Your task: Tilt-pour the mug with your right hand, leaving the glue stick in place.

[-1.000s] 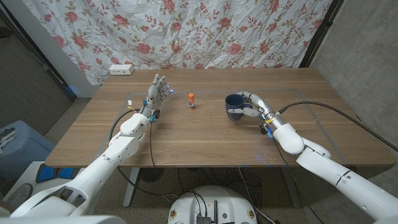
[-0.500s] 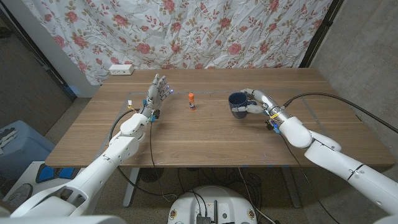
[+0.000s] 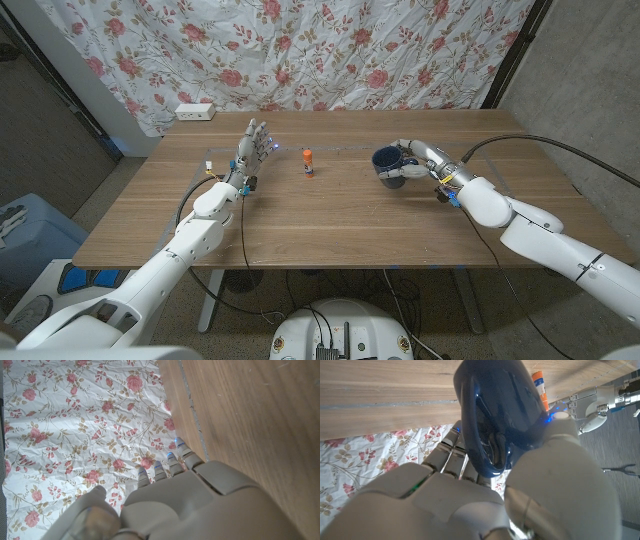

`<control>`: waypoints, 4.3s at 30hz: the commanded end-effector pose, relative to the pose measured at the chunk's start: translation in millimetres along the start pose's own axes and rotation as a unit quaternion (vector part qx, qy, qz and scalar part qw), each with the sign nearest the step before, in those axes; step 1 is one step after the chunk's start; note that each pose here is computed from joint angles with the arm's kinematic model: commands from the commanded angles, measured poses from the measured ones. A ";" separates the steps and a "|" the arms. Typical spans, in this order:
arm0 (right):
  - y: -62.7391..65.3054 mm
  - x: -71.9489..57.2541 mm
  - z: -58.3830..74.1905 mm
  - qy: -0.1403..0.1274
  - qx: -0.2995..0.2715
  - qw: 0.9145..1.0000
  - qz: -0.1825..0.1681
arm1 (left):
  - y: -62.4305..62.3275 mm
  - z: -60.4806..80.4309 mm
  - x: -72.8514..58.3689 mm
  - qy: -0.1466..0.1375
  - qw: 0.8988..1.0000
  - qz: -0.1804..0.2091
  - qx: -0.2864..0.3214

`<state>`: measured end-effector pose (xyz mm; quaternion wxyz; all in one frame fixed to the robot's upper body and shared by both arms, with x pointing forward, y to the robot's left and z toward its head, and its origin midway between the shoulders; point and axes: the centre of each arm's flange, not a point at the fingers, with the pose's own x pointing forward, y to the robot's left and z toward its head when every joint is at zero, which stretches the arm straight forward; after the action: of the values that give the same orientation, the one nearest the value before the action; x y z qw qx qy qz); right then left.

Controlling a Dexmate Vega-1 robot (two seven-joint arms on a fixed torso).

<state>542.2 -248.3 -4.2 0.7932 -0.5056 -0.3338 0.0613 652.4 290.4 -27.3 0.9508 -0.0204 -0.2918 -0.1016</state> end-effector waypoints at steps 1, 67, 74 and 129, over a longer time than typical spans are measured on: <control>-16.0 3.3 8.0 0.019 -0.053 0.998 0.035 | 0.0 0.0 -0.1 0.000 1.000 0.000 0.000; -48.8 48.1 58.1 0.137 -0.398 0.883 0.207 | 0.1 -0.2 0.0 0.000 1.000 0.000 0.000; -50.4 54.9 62.0 0.142 -0.426 0.866 0.221 | 0.2 -0.2 0.0 0.000 1.000 0.000 0.000; -16.4 83.3 75.4 0.149 -0.581 0.740 0.305 | 0.2 -0.2 -0.1 0.000 1.000 0.000 0.000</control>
<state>554.9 -169.4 75.8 0.3510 -0.9360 -0.0163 0.0218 652.5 290.6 -27.4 0.9508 -0.0204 -0.2921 -0.1014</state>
